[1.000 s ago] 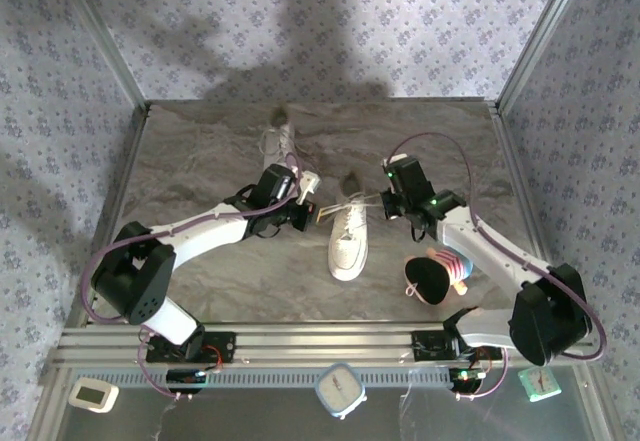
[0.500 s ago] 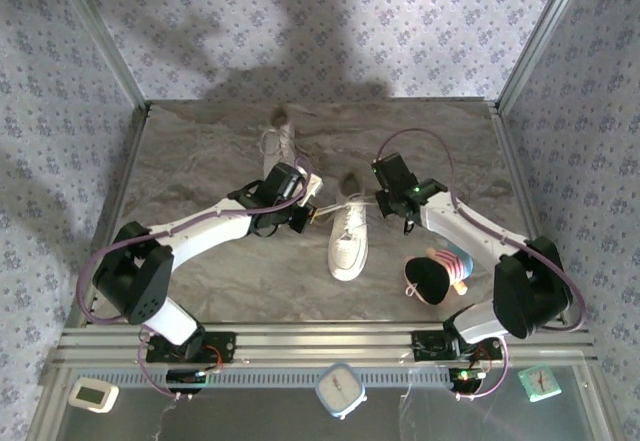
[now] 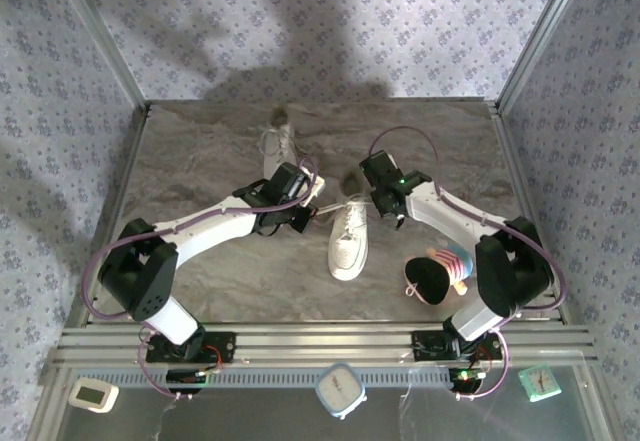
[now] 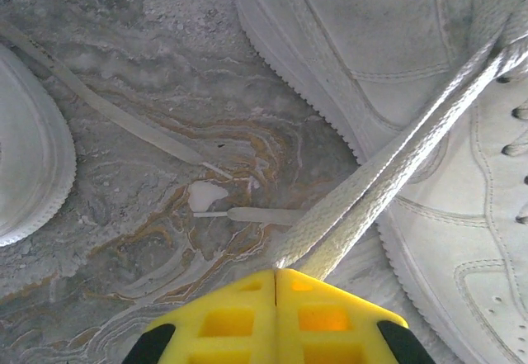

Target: Tie the shoes

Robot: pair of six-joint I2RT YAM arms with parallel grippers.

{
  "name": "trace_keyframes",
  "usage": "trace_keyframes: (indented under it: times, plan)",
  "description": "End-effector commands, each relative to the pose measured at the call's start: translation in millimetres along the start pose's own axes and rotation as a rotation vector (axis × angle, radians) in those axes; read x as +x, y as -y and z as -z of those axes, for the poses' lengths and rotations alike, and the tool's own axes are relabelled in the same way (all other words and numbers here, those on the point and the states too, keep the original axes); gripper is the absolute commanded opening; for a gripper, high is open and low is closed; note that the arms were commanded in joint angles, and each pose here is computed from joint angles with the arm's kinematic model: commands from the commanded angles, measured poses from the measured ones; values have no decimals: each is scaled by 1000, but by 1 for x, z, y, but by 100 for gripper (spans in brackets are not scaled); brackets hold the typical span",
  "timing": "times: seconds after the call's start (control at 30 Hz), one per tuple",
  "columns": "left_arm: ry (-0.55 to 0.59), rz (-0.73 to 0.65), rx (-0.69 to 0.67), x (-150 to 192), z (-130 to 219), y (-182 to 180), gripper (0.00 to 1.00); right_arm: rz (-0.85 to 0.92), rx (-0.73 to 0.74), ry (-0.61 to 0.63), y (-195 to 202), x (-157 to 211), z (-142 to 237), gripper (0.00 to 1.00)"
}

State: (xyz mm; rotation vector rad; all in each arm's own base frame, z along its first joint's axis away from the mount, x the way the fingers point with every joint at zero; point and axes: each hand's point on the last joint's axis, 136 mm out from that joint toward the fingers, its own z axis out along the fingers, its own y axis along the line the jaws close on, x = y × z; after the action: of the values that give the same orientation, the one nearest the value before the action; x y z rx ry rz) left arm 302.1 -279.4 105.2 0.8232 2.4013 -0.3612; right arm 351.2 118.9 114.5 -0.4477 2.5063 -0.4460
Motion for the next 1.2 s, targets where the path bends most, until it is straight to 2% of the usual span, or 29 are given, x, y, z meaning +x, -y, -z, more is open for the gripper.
trace_keyframes:
  times: [0.0,0.5,0.6,0.7,0.73,0.8,0.83,0.9,0.97,1.03,1.17]
  plan:
    - [-86,-30,-63,18,-4,-10,0,33,103,-55,19,7,-2,0]
    - [-88,-32,-81,20,-2,-12,0,65,115,-93,13,9,-6,0]
    - [-32,-36,-9,5,4,4,0,44,29,-28,1,-4,7,0]
    - [63,-16,55,-19,18,19,0,-19,-121,62,-13,-18,29,0]
    - [96,5,55,-28,24,19,7,-59,-158,117,-15,-28,38,0]
    - [154,30,57,-39,35,20,46,-112,-196,173,-12,-33,54,11]
    - [187,51,47,-45,43,17,61,-145,-205,199,-9,-35,61,19]
    - [243,82,20,-51,57,11,79,-192,-215,237,-3,-34,73,35]
    - [297,106,-20,-52,72,2,91,-241,-223,274,4,-29,84,53]
    - [333,141,-54,-47,80,-7,93,-289,-233,292,6,-23,91,62]
    - [378,305,-10,-40,80,-23,92,-378,-261,285,-2,-13,94,69]
